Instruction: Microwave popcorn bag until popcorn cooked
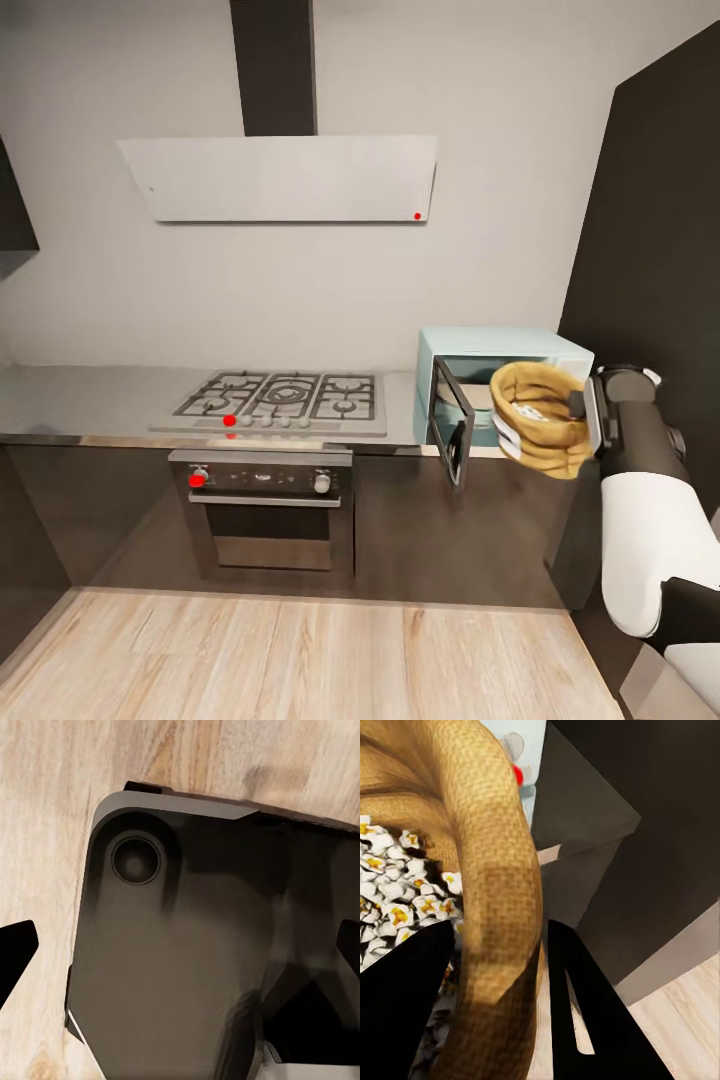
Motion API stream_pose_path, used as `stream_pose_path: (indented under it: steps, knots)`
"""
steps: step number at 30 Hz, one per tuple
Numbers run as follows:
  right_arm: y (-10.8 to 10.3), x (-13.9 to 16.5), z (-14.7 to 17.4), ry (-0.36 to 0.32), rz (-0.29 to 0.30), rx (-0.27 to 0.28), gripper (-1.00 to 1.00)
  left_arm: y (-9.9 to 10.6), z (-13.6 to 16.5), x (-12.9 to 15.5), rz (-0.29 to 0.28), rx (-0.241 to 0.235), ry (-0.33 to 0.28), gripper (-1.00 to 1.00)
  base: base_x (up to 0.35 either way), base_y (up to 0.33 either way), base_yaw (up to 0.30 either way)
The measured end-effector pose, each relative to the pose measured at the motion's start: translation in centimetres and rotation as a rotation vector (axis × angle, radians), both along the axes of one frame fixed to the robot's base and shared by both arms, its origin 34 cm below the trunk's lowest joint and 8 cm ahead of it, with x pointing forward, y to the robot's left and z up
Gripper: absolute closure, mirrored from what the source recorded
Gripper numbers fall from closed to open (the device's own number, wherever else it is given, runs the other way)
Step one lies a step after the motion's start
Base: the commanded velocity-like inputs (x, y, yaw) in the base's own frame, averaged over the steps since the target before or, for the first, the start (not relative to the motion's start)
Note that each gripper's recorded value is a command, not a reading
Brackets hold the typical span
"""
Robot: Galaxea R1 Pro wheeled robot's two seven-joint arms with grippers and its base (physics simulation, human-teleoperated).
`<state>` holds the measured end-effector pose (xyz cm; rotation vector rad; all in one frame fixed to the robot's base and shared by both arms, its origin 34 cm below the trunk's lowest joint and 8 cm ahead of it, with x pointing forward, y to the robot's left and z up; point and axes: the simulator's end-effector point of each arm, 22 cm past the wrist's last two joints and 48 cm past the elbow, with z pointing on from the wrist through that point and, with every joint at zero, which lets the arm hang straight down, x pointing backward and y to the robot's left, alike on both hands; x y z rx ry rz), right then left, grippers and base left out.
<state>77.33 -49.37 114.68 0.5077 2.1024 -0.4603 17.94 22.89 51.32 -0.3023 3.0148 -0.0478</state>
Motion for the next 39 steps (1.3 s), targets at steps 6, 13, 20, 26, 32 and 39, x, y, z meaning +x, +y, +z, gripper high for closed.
stream_pose_path:
  steps: [6, 13, 20, 26, 32, 39]
  knots:
    - [0.3, 0.1, -2.4, 0.055, 0.013, 0.018, 1.00, 0.0, 0.0, 0.0, 0.000, 0.000, 0.000, -1.00, 0.000, 0.000, 0.000]
    - [0.4, 0.1, -2.7, 0.064, 0.014, 0.020, 1.00, 0.0, 0.0, 0.0, 0.000, 0.000, 0.000, -1.00, 0.003, 0.000, 0.000]
    - [0.3, 0.1, -2.7, 0.065, 0.013, 0.017, 1.00, 0.0, 0.0, -0.1, -0.003, 0.000, 0.001, -1.00, 0.117, 0.000, 0.000]
    - [0.3, 0.1, -2.7, 0.065, 0.014, 0.020, 1.00, 0.0, 0.0, 0.0, 0.000, 0.000, 0.000, -1.00, 0.010, 0.000, 0.000]
    - [0.4, 0.1, -2.7, 0.064, 0.018, 0.021, 1.00, 0.0, 0.0, 0.0, 0.000, 0.000, -0.001, -1.00, 0.083, 0.000, 0.000]
    - [0.4, 0.1, -2.7, 0.064, 0.017, 0.019, 1.00, 0.0, 0.0, 0.0, 0.000, -0.001, 0.000, -1.00, 0.262, 0.000, 0.000]
